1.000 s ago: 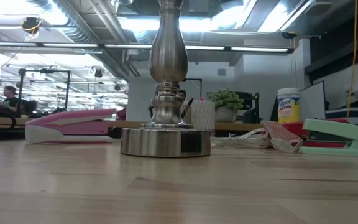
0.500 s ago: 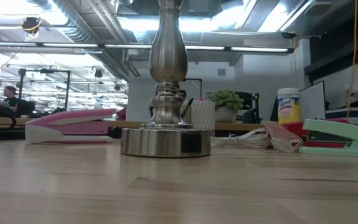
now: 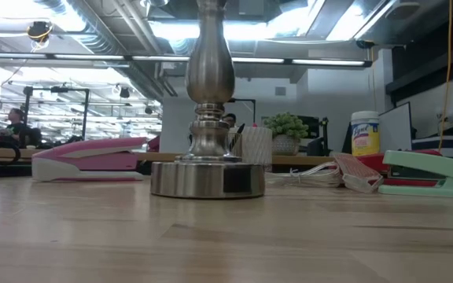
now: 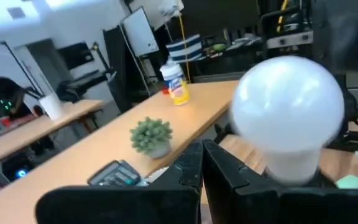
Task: Screw lightbulb
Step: Insert the lightbulb into the lamp socket
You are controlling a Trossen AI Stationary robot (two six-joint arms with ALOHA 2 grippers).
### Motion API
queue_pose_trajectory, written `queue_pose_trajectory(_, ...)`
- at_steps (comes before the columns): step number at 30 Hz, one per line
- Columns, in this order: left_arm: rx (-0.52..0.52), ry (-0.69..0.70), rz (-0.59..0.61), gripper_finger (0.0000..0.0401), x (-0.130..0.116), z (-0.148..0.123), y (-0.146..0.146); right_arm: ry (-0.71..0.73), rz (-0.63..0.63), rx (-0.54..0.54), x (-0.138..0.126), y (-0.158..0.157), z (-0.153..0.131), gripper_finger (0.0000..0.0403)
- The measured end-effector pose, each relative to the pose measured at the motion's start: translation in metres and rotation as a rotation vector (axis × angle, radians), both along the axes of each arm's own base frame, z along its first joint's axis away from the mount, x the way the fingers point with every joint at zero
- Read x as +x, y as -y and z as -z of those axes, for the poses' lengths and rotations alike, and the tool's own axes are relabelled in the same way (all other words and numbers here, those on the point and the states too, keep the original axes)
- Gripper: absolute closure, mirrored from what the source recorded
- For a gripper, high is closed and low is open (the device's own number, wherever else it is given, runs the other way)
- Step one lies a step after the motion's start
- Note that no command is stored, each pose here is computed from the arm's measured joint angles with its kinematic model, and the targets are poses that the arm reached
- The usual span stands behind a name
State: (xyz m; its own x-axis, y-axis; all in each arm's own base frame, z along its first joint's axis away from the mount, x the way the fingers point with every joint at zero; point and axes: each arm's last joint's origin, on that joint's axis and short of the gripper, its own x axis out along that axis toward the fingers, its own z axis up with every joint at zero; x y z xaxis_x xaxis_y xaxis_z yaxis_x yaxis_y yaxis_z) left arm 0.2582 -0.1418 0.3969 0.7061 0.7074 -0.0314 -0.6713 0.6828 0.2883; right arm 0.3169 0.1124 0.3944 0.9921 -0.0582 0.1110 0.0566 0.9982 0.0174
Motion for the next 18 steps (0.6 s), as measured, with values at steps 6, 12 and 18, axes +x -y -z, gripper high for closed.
queue_pose_trajectory(6, -0.034, 0.045, 0.060, 0.0400, -0.020, -0.010, 0.011, 0.075, 0.048, -0.083, -0.010, -0.006, -0.013, 0.0355)
queue_pose_trajectory(12, -0.105, 0.069, 0.255, 0.0400, -0.023, -0.011, 0.022, 0.058, 0.206, -0.113, -0.008, 0.004, -0.013, 0.0355)
queue_pose_trajectory(18, -0.119, 0.041, 0.330, 0.0400, -0.011, -0.003, 0.023, 0.015, 0.250, -0.113, -0.003, 0.016, -0.009, 0.0355)
